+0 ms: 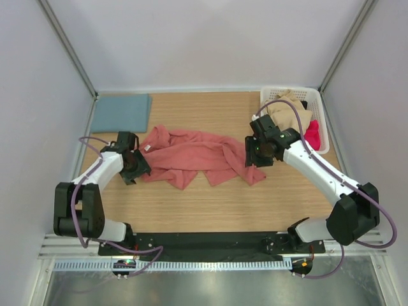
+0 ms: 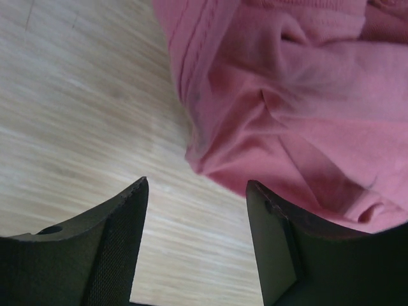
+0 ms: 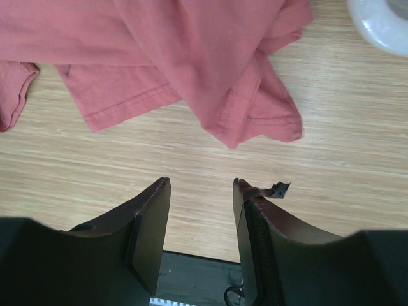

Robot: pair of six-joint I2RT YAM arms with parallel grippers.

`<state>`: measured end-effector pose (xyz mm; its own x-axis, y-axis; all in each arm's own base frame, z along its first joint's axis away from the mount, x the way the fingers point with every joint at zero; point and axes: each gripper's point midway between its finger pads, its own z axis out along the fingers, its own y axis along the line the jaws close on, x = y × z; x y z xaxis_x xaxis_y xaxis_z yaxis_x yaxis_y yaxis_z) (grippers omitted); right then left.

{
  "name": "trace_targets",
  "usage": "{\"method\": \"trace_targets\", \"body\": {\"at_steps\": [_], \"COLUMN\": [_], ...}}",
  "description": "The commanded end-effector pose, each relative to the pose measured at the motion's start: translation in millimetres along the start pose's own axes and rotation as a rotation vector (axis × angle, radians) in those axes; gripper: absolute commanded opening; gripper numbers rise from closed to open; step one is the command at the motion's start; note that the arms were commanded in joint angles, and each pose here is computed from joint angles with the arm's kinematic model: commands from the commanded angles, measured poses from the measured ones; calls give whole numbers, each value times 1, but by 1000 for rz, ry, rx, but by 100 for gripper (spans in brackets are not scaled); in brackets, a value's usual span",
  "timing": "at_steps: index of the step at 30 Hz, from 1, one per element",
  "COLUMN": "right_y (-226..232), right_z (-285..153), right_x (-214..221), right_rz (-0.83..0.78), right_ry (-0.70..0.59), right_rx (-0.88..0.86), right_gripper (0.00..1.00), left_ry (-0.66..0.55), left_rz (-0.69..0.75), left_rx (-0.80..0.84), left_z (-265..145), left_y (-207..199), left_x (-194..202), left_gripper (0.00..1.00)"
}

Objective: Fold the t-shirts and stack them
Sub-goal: Flatten the tshirt out

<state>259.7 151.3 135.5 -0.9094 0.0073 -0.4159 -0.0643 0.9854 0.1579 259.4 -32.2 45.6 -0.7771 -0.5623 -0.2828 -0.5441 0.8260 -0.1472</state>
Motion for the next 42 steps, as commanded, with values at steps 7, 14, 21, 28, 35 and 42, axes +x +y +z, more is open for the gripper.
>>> {"method": "trace_targets", "body": {"at_steps": [7,14,21,28,35,42], "right_y": [-17,-29,-26,-16,10,16], "right_z": [-14,-1,22,39,70,101], "right_x": [4,13,32,36,34,10], "right_rz": [11,19,52,48,89,62], "right_ry": [-46,-14,80,147,163,151], "right_rx": [34,95,86,61,-57,-29], "right_gripper": [51,55,72,72,72,67], "left_ry": [4,-28,-260,-321,-338,-357], "left_rz": [-17,-26,-8,46,62,57], "left_rx": [-12,-24,17,10,73,112], "left_z": [41,17,-65,-100,-106,-108], "left_y": [-5,3,12,20,5,-3], "left_x": [-15,-23,-51,-56,-64,-68], "left_gripper": [40,1,0,0,0,1]}}
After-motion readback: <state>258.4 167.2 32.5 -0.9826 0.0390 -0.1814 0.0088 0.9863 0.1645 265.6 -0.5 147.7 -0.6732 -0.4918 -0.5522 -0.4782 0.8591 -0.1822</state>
